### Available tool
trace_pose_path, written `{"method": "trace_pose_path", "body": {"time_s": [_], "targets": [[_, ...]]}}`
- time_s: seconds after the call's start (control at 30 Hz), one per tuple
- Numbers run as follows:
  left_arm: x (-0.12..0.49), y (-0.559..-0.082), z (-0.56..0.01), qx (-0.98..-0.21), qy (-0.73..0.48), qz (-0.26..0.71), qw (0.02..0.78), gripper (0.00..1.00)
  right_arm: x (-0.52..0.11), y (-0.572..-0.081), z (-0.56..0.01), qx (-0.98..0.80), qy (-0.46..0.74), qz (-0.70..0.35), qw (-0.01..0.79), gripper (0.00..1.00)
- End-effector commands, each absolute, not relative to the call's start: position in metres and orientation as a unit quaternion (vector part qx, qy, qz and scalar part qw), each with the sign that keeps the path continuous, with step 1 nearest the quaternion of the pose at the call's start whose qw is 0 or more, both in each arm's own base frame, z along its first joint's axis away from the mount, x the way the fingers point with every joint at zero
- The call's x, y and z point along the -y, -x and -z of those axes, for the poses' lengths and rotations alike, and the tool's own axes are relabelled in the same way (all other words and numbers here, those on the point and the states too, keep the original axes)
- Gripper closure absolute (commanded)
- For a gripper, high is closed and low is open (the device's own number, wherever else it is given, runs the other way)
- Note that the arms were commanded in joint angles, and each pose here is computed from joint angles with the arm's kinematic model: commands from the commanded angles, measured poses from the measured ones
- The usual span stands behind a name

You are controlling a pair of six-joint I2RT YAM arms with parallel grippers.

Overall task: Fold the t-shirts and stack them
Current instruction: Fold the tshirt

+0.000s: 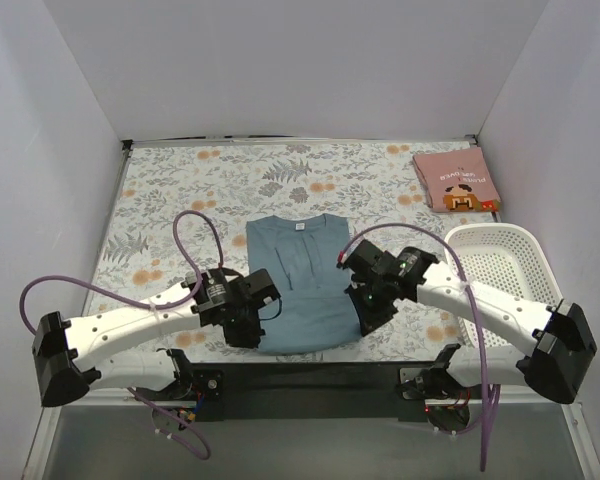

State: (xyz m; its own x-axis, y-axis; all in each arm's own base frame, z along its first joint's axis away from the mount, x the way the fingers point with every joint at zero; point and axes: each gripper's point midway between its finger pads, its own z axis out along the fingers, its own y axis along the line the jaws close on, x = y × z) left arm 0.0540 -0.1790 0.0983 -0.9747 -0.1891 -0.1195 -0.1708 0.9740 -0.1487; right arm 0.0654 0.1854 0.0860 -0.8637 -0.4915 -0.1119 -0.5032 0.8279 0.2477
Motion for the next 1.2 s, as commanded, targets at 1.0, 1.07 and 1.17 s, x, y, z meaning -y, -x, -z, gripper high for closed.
{"method": "trace_pose_path", "body": {"time_s": [1.0,1.07,1.17], "targets": [[0.157,-0.385,-0.092,-0.945,0.195,0.122,0.233,1.00,-0.226,-0.423,-0.141,-0.945,0.215,-0.171,0.177,0.99],[0.154,-0.389,-0.084,-0.945,0.198,0.116,0.234,1.00,-0.223,-0.427,-0.124,-0.948,0.210,-0.169,0.169,0.99],[0.151,-0.394,-0.071,-0.947,0.201,0.105,0.230,1.00,-0.221,-0.432,-0.109,-0.948,0.207,-0.170,0.173,0.99]]}}
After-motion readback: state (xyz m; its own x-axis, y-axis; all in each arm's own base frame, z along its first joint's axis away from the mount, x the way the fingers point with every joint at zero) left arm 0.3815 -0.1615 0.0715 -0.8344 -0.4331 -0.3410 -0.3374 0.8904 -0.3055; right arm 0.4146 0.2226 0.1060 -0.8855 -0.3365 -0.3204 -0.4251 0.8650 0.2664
